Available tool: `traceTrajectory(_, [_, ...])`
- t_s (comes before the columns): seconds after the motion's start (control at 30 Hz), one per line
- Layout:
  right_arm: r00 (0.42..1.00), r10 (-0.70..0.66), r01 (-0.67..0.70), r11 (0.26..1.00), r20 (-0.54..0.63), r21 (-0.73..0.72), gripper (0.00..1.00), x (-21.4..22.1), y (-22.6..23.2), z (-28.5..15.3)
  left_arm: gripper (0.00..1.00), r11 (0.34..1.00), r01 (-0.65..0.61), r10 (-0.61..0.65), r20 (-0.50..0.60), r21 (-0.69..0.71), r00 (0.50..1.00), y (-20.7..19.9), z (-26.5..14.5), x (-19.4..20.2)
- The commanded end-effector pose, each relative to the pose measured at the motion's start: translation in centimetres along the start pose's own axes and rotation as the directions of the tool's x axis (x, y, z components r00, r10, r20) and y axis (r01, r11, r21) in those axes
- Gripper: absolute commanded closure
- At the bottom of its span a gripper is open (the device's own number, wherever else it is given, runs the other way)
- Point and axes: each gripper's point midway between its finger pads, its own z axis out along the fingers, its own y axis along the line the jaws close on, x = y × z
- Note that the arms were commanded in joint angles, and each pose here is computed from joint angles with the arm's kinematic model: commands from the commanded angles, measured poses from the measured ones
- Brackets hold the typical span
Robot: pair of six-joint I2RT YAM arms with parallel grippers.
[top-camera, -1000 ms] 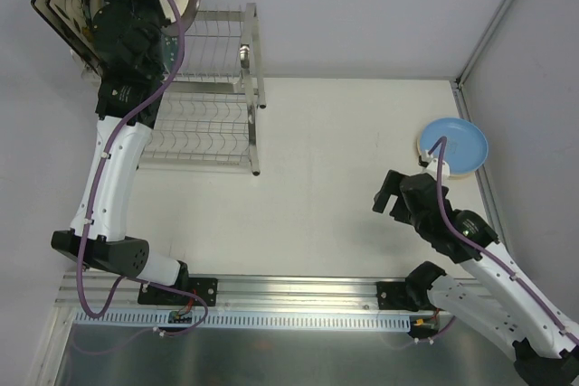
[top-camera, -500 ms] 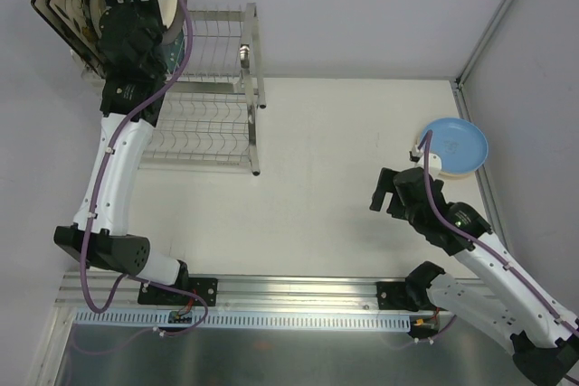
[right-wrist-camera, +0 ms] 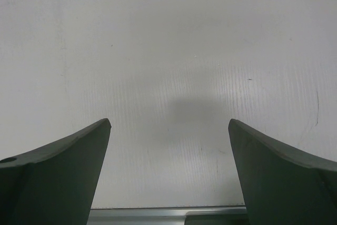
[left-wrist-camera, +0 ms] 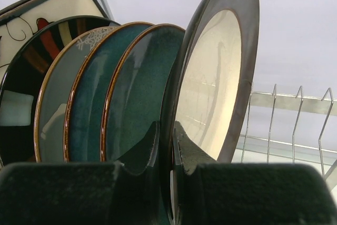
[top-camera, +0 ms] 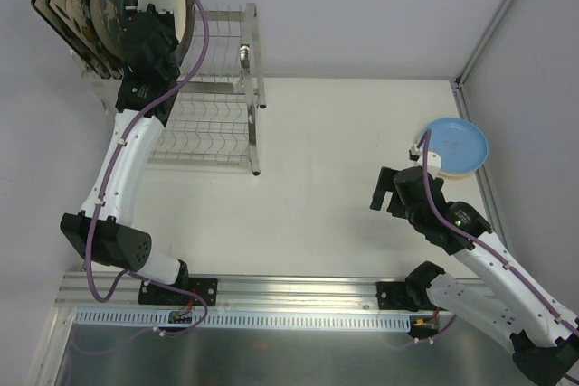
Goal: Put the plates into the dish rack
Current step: Insert the plate into the dish rack
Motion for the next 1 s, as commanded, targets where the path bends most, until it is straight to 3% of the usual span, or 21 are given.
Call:
traceTrajectory(0.0, [0.999,0.008,-0.007,1.0,0.052,-0.003,0.0,-1.6,0.2,-0.5,1.0,0.986,0.151,-0.133,0.229,-0.065,0.964,3.3,-1.6,-7.0])
traceTrajectory(0.6, [0.999,0.009,-0.009,1.0,0.045,-0.003,0.0,-1.4,0.2,-0.4,0.99,0.982,0.19,-0.189,0.171,0.013,0.967,2.2,-2.9,-5.7])
traceTrajectory(0.97, [0.999,0.013,-0.013,1.0,0.033,-0.011,0.01,-1.0,0.3,-0.4,0.85,0.98,0.194,-0.2,0.15,0.05,0.968,1.2,-3.4,-5.8])
